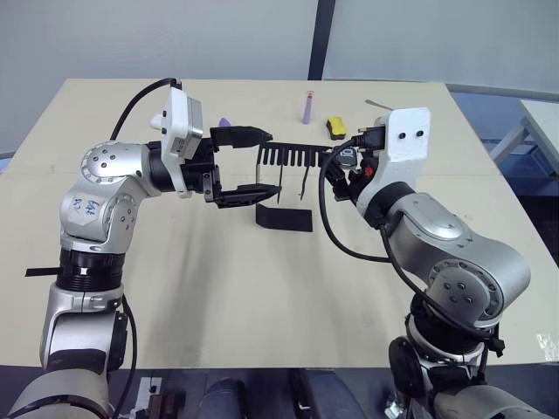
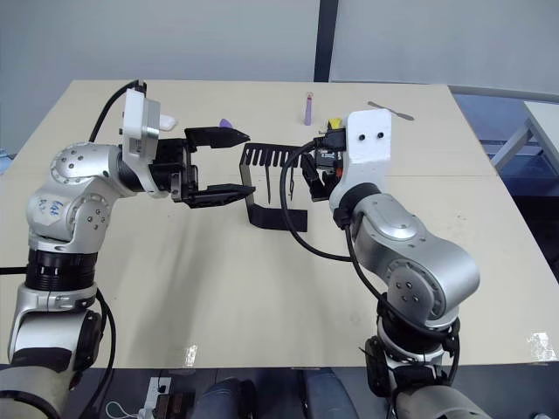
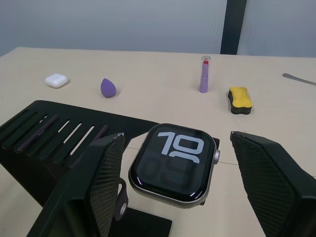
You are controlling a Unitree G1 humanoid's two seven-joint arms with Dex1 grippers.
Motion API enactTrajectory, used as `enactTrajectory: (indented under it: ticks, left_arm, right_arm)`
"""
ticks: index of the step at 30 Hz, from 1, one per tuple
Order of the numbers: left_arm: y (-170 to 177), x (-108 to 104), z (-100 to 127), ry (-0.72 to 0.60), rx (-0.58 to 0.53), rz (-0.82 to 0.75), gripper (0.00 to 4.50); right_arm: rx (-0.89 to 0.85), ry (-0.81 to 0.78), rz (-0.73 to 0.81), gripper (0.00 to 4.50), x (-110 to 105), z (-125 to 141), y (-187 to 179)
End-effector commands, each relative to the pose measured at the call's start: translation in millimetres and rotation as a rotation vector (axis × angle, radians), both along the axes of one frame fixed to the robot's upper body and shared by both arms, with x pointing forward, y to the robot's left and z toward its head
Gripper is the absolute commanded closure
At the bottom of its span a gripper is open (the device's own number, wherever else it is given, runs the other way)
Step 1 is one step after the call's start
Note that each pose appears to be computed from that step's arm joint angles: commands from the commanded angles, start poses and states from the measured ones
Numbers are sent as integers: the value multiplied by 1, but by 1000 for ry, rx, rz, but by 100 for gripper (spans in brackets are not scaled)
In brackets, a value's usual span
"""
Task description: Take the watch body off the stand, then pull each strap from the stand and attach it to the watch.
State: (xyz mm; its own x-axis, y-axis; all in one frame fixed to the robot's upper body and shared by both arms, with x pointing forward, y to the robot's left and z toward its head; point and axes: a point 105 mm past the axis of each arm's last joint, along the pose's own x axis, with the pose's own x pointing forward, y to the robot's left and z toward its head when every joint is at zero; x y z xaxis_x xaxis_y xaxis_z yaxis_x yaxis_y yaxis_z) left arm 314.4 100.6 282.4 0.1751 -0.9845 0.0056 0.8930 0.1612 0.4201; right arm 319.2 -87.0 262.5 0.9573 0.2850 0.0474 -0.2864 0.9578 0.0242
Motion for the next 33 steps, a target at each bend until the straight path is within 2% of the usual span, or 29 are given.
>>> enactTrajectory:
  ticks: [1,4,5,8,9,17,22,25,28,33]
  left_arm:
    - [1,-7,14,-62,-10,-1,0]
    - [1,-7,15,-63,-11,-1,0]
    - [1,-7,15,-64,-11,-1,0]
    - [1,-6,16,-66,-11,0,0]
    - [1,-5,17,-66,-12,0,0]
    - [0,-7,20,-51,-11,-20,0]
    - [-4,-26,19,21,-2,-118,0]
    - [-3,-42,8,96,32,-193,0]
    - [-4,-52,-13,148,86,-230,0]
    - [-13,-56,-50,152,138,-229,0]
  right_arm:
    - [3,-39,19,86,-5,8,3]
    - [4,-39,19,86,-4,8,3]
    - [4,-40,20,142,-4,8,3]
    - [-4,-55,20,265,-4,12,2]
    - [-7,-63,21,273,-4,14,2]
    - [-3,-129,51,273,-11,32,-6]
    - [0,-201,91,273,-24,46,-22]
    - [-20,-229,125,273,-36,46,-38]
    - [-60,-207,164,273,-49,30,-53]
    - [-74,-27,74,273,-58,-31,-85]
